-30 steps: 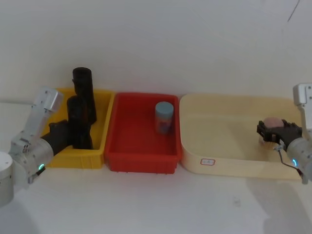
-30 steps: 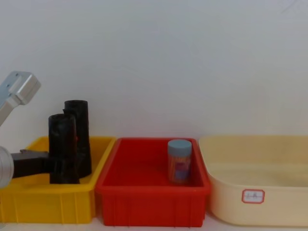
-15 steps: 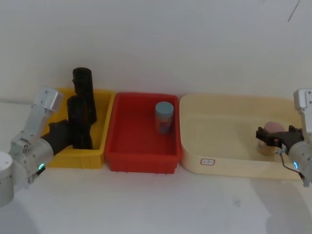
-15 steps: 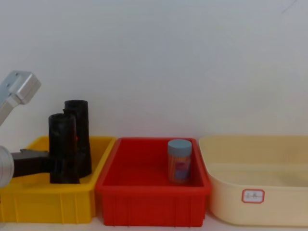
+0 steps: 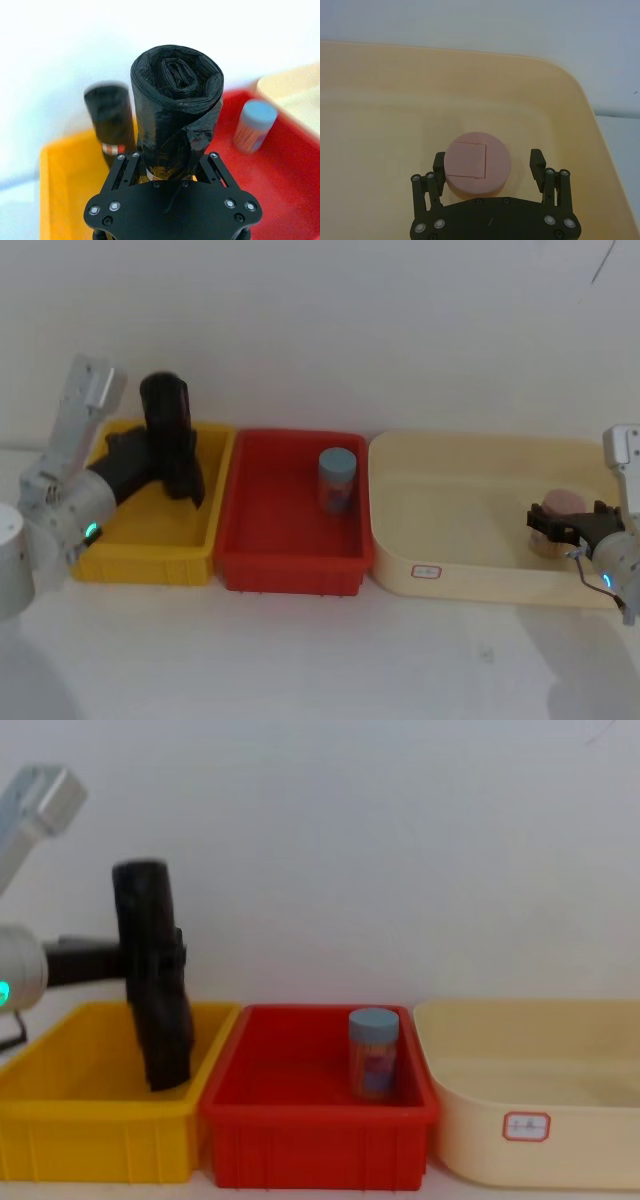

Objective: Pick up the garbage bag with the one hand and transfer it to the other hand.

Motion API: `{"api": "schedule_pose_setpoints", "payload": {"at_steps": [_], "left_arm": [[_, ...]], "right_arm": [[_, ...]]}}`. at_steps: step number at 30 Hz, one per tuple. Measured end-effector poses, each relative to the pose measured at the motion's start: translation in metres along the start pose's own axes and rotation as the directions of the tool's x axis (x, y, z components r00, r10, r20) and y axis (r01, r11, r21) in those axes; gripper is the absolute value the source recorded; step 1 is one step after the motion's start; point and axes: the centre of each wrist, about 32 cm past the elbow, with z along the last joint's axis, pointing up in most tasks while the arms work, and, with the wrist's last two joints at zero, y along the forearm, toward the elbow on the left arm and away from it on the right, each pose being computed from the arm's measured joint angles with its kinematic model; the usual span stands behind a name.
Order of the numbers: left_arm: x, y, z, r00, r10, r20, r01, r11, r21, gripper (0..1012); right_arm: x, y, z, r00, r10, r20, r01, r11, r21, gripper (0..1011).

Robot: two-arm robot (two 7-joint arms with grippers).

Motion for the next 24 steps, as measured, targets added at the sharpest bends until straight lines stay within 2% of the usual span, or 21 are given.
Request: {"api": "schedule_pose_setpoints", "payload": {"at_steps": [1, 2, 3, 5, 6, 8, 9, 10, 11, 12, 13, 19, 24], "left_arm": [[-0.0003, -0.0009, 0.0076, 1.0, -0.006, 0.002, 0.006, 0.9998, -0.017, 401], [-0.0003, -0.0009, 0.0076, 1.0, -0.006, 0.002, 0.006, 0.9998, -0.017, 401], [-0.0007, -0.0021, 0.0156, 0.9999, -0.014, 0.004, 0.014, 0.9993, -0.034, 401], [-0.0013, -0.003, 0.0241, 0.9997, -0.022, 0.008, 0.023, 0.9983, -0.053, 401], [-0.0016, -0.0042, 0.0323, 0.9994, -0.032, 0.011, 0.033, 0.997, -0.07, 401], [-0.0018, -0.0055, 0.0404, 0.9989, -0.044, 0.014, 0.045, 0.9951, -0.088, 401], [-0.0019, -0.0073, 0.0497, 0.9982, -0.056, 0.02, 0.058, 0.9925, -0.107, 401], [-0.0019, -0.0073, 0.0497, 0.9982, -0.056, 0.02, 0.058, 0.9925, -0.107, 401], [-0.0022, -0.0093, 0.0583, 0.9971, -0.072, 0.025, 0.075, 0.9893, -0.125, 401], [-0.0024, -0.0101, 0.0609, 0.9965, -0.079, 0.026, 0.082, 0.9881, -0.13, 401], [-0.0028, -0.0124, 0.0685, 0.9949, -0.095, 0.032, 0.099, 0.9845, -0.145, 401], [-0.0053, -0.0238, 0.0896, 0.9859, -0.157, 0.058, 0.165, 0.9696, -0.18, 401], [-0.0072, -0.0349, 0.0985, 0.9779, -0.195, 0.077, 0.206, 0.9609, -0.185, 401]], "right_arm": [[0.0, 0.0, 0.0, 1.0, 0.0, 0.0, 0.0, 1.0, 0.0, 1000], [0.0, 0.0, 0.0, 1.0, -0.001, 0.0, 0.001, 1.0, -0.001, 999], [0.0, 0.0, 0.0, 1.0, -0.001, 0.0, 0.001, 1.0, -0.001, 1000], [0.0, 0.0, 0.0, 1.0, -0.002, 0.0, 0.002, 1.0, -0.002, 999], [0.0, 0.001, 0.0, 1.0, -0.002, 0.0, 0.002, 1.0, -0.002, 999], [0.0, 0.001, -0.001, 1.0, -0.002, 0.0, 0.002, 1.0, -0.003, 999], [0.0, 0.001, -0.001, 1.0, -0.002, 0.0, 0.002, 1.0, -0.003, 999], [0.0, 0.001, -0.001, 1.0, -0.002, 0.0, 0.002, 1.0, -0.003, 1000], [0.0, 0.001, -0.001, 1.0, -0.002, 0.0, 0.002, 1.0, -0.003, 1000], [0.0, 0.001, -0.001, 1.0, -0.002, 0.0, 0.002, 1.0, -0.003, 999], [0.0, 0.001, -0.001, 1.0, -0.003, 0.0, 0.003, 1.0, -0.004, 999], [0.0, -0.003, -0.002, 1.0, -0.004, 0.003, 0.004, 1.0, 0.011, 1000], [-0.001, -0.013, -0.006, 1.0, -0.003, 0.009, 0.002, 0.999, 0.053, 999]]}}
